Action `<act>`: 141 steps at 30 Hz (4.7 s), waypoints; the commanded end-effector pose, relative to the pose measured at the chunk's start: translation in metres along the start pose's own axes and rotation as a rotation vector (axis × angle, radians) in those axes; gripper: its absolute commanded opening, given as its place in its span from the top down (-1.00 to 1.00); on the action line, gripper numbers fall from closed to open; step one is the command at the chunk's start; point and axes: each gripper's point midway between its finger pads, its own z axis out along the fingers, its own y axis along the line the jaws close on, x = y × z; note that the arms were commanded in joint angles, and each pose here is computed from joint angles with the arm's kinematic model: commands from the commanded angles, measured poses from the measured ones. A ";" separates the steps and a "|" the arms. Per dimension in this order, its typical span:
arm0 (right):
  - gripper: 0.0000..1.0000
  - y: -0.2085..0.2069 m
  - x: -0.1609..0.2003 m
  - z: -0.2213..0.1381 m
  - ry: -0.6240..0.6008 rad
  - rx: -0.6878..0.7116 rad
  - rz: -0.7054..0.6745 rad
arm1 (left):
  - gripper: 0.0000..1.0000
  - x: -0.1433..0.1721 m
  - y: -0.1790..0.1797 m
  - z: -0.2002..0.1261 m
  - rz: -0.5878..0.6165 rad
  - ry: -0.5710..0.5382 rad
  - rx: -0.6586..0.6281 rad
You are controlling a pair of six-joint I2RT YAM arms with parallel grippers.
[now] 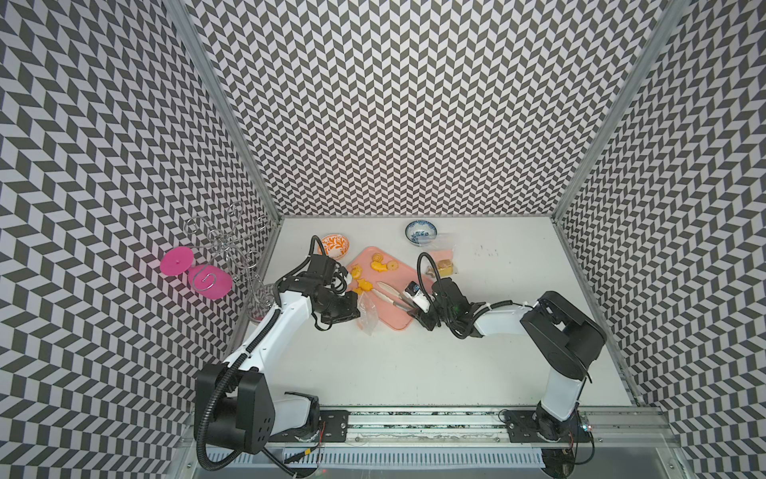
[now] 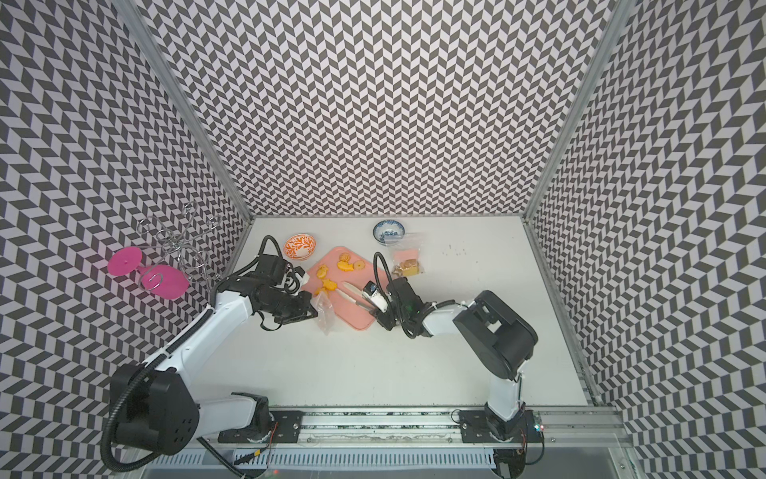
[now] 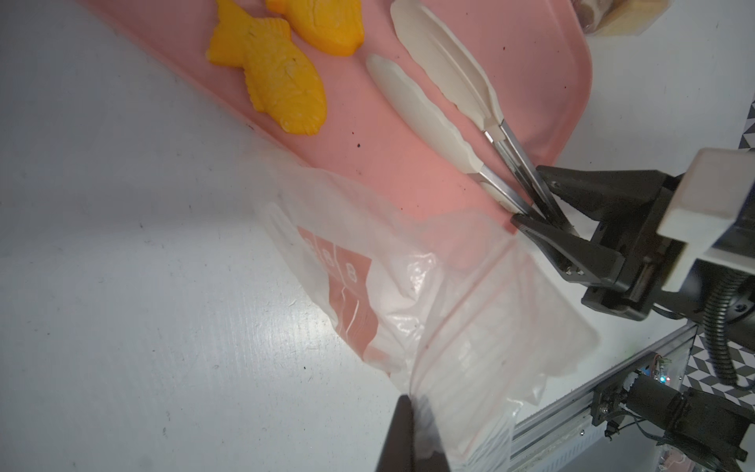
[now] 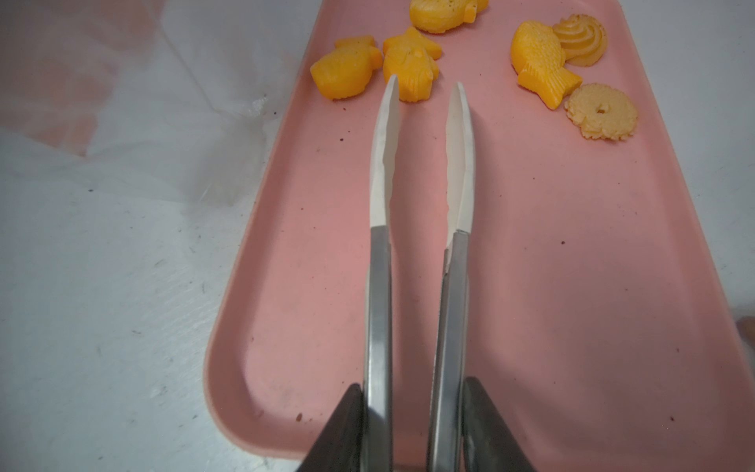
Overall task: Put the cookies into a resealable bag to prevent moisture
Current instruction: Pick up the clamp from the tray, then pick up the cookie from the tray, then place the cookie in the ziploc bag.
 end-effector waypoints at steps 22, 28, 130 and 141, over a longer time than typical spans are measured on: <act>0.22 -0.018 -0.059 -0.021 0.019 -0.013 -0.155 | 1.00 -0.009 0.034 -0.025 -0.032 -0.082 -0.099; 0.15 -0.015 -0.065 0.000 0.058 -0.051 -0.211 | 1.00 -0.009 0.034 -0.025 -0.030 -0.082 -0.097; 0.61 0.045 -0.098 -0.084 -0.071 -0.295 0.188 | 1.00 -0.050 -0.010 -0.007 -0.041 -0.036 0.134; 0.50 0.053 -0.104 -0.074 -0.018 -0.296 0.130 | 1.00 -0.027 -0.030 -0.011 0.001 -0.013 0.149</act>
